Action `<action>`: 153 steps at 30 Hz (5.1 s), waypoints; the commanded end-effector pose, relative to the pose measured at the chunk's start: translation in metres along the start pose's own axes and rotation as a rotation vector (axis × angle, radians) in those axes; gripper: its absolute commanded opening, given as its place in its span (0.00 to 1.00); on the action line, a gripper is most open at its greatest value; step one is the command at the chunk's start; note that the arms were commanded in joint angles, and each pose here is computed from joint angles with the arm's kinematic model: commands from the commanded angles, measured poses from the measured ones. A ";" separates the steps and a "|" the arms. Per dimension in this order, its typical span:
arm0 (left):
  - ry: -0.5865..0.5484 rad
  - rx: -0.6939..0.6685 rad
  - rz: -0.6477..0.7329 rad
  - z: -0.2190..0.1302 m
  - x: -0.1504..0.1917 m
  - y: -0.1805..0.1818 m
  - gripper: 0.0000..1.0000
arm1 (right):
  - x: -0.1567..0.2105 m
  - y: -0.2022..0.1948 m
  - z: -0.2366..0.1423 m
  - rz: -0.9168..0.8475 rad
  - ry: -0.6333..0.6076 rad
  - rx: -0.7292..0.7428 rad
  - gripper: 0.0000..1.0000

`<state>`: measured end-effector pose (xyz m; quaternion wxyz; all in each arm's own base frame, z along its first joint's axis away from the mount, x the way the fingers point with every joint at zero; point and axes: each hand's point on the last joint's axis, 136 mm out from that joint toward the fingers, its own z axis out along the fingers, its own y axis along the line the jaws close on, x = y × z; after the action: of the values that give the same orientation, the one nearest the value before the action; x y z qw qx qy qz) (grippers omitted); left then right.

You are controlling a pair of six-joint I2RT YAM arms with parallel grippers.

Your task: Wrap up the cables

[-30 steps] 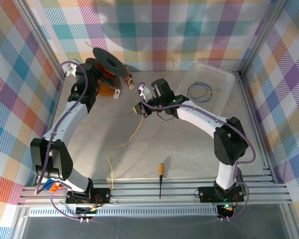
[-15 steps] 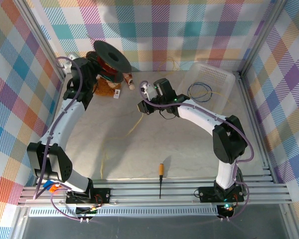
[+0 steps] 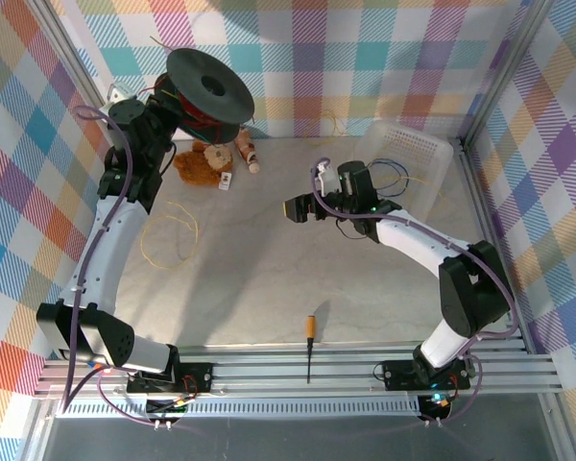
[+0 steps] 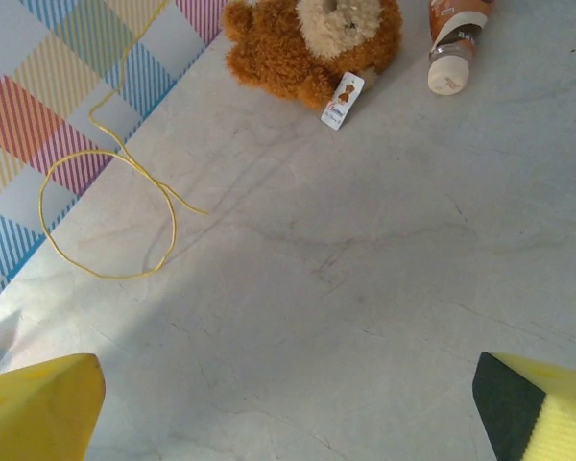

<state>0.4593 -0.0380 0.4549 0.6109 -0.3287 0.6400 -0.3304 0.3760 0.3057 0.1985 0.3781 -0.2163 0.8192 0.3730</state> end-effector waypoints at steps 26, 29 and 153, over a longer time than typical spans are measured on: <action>0.135 0.559 -0.211 -0.113 -0.050 -0.165 0.00 | -0.075 0.008 0.029 -0.149 -0.517 -0.177 0.99; 0.152 0.587 -0.219 -0.119 -0.049 -0.171 0.00 | -0.088 0.010 0.032 -0.149 -0.512 -0.283 0.93; -0.127 -0.112 -0.191 0.101 -0.058 0.051 0.00 | 0.031 0.084 0.020 -0.890 0.191 -0.225 0.00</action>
<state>0.5604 0.0440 0.3827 0.5293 -0.4871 0.6164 -0.3205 0.3386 0.3658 0.1799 0.3811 -0.5809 0.6825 0.2268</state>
